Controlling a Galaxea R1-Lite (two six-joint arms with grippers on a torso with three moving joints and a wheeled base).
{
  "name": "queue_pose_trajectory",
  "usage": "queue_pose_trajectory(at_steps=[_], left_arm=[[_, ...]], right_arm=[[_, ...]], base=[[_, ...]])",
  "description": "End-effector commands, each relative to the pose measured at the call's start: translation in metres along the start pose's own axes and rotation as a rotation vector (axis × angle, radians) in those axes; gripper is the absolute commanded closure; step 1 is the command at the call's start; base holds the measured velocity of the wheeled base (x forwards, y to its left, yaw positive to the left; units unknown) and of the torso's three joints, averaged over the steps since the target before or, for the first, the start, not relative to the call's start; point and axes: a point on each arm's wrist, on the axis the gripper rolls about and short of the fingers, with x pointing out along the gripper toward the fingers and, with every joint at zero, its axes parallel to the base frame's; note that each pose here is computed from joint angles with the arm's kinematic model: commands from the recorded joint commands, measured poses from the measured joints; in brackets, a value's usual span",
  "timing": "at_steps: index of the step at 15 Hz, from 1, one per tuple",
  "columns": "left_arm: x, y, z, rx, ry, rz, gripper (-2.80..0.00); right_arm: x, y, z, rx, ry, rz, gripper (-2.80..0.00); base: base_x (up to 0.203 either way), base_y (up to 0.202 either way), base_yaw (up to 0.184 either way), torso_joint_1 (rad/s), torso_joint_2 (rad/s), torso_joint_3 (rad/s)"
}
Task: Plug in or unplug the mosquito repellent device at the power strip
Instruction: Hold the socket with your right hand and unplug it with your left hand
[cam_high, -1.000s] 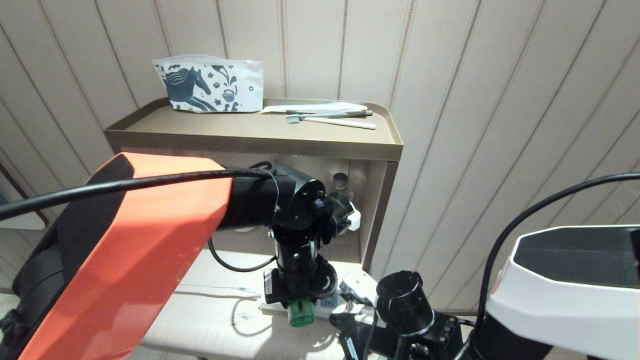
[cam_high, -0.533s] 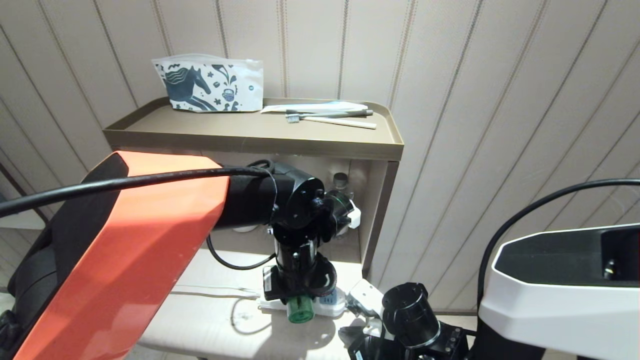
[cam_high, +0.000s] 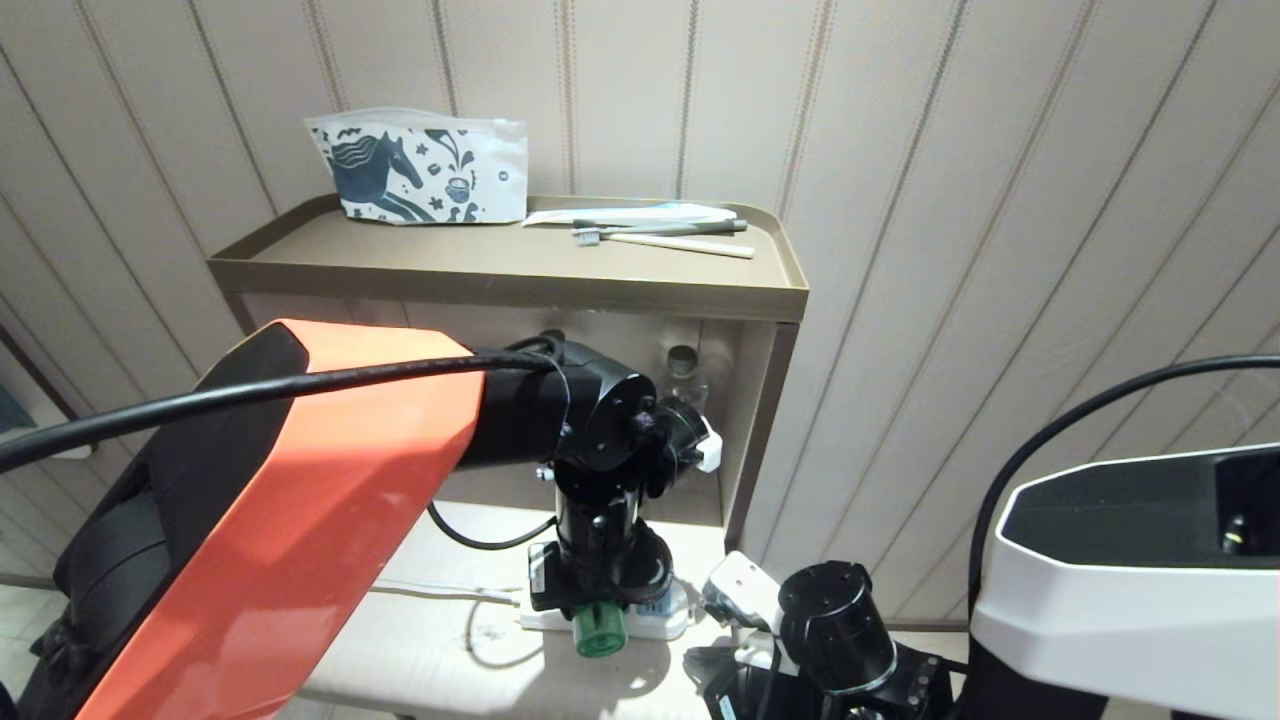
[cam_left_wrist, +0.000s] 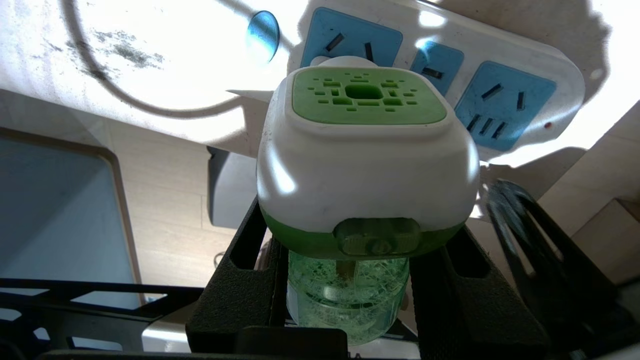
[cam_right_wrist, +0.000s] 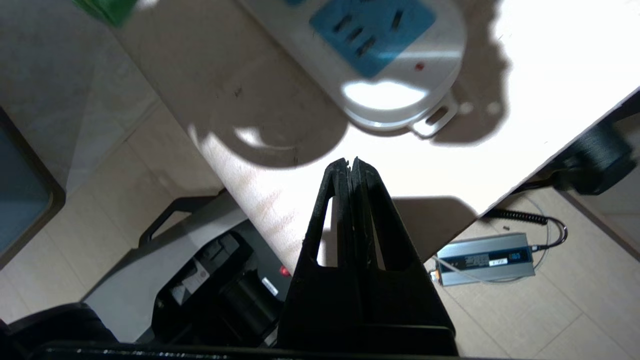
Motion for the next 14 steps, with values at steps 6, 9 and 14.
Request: queue_pose_trajectory(at_steps=[6, 9, 14], left_arm=[[0.009, -0.001, 0.000, -0.004, 0.020, 0.019, 0.00], [0.008, -0.001, -0.001, -0.002, 0.021, 0.016, 0.00], [0.009, -0.001, -0.002, 0.000, 0.025, 0.019, 0.00]], right_arm=[[-0.024, 0.007, 0.024, 0.005, -0.111, 0.022, 0.00], [-0.009, 0.010, 0.018, 0.025, -0.083, 0.034, 0.00], [-0.001, 0.010, 0.015, 0.027, -0.070, 0.035, 0.00]], base=[[0.000, 0.000, 0.000, 0.000, 0.00, 0.000], [0.000, 0.000, 0.000, 0.000, 0.00, 0.000], [0.000, 0.000, 0.000, 0.000, 0.00, 0.000]])
